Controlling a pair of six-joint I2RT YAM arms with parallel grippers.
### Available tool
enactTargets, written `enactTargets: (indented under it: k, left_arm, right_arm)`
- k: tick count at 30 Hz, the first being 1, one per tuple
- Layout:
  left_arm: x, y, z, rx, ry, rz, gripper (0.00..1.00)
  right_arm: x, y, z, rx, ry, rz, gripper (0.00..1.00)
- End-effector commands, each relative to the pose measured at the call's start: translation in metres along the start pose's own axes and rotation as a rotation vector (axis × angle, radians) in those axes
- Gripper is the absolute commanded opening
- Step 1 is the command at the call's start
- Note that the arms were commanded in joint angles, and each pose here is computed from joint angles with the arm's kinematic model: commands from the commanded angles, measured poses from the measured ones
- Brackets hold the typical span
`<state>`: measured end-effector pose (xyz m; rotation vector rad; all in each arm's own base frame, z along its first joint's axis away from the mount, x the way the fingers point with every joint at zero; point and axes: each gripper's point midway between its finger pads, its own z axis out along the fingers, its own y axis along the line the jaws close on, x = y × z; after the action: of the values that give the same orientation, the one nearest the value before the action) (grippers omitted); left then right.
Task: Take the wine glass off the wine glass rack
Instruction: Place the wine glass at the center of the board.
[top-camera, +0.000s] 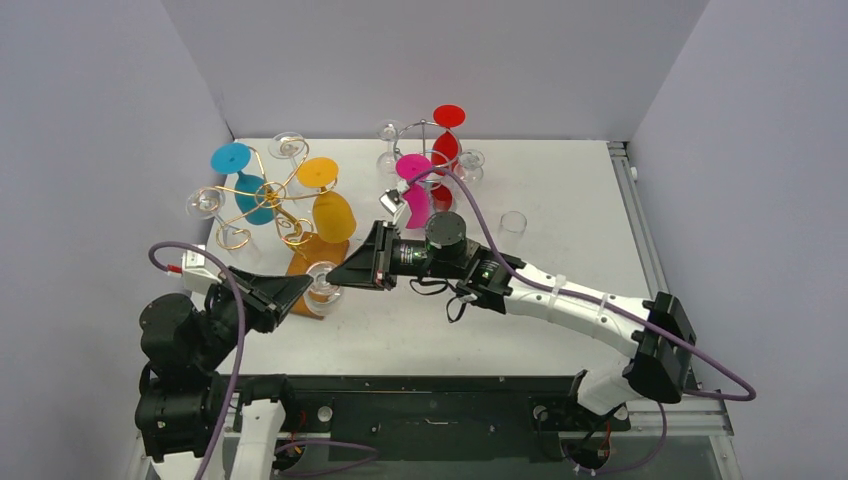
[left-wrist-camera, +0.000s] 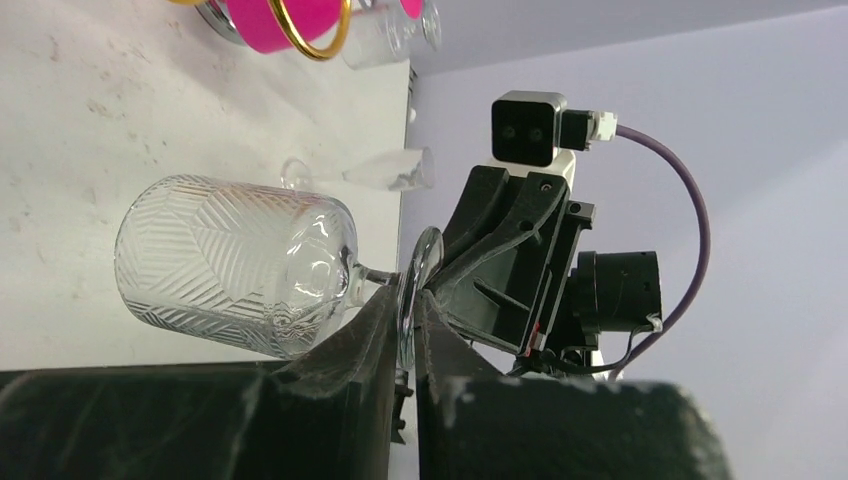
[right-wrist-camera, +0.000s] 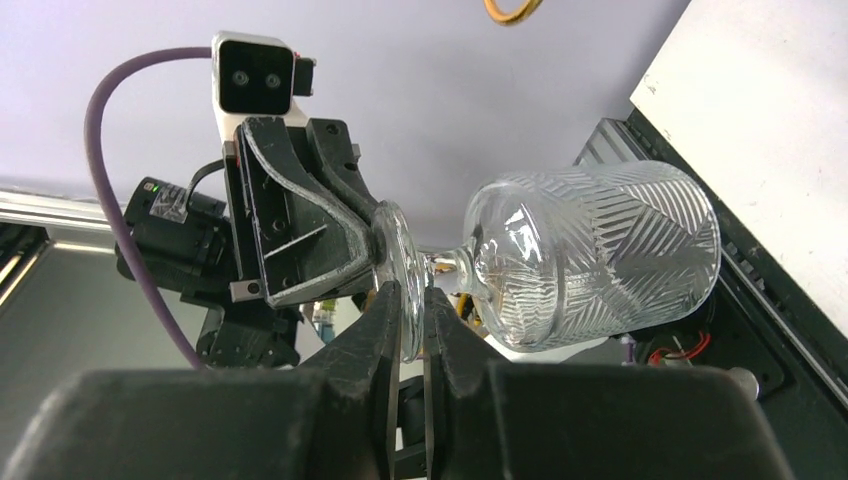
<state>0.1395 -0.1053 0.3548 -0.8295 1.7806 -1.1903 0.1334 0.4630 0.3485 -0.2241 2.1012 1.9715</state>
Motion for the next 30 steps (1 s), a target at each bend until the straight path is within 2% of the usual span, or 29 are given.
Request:
enactTargets:
  k: [1, 8, 18, 23, 24, 25, 30]
  left_arm:
    - [-0.005, -0.03, 0.01, 0.102, 0.042, 0.048, 0.11]
    - [-0.002, -0.044, 0.02, 0.129, 0.121, 0.069, 0.33]
    - [-0.012, -0.092, 0.03, 0.188, 0.153, 0.178, 0.54]
    - [-0.009, -0.113, 0.059, 0.21, 0.191, 0.224, 0.62]
    - [-0.012, -0.123, 0.062, 0.221, 0.165, 0.242, 0.65]
    - [0.004, -0.126, 0.074, 0.22, 0.221, 0.272, 0.67]
    - [0.03, -0.16, 0.112, 0.254, 0.255, 0.378, 0.74]
  right_arm:
    - [0.008, 0.051, -0.03, -0.145, -0.02, -0.045, 0.0]
    - [-0.015, 0.055, -0.06, -0.158, -0.119, 0.004, 0.0]
    - [-0.062, 0.054, -0.115, -0.153, -0.274, 0.018, 0.0]
    - [-0.094, 0.07, -0.15, -0.198, -0.344, 0.012, 0.0]
    - [-0.103, 0.078, -0.16, -0.213, -0.367, -0.005, 0.0]
    - [-0.107, 0.085, -0.167, -0.231, -0.375, 0.002, 0.0]
    - [-0.135, 0.117, -0.209, -0.367, -0.439, -0.024, 0.0]
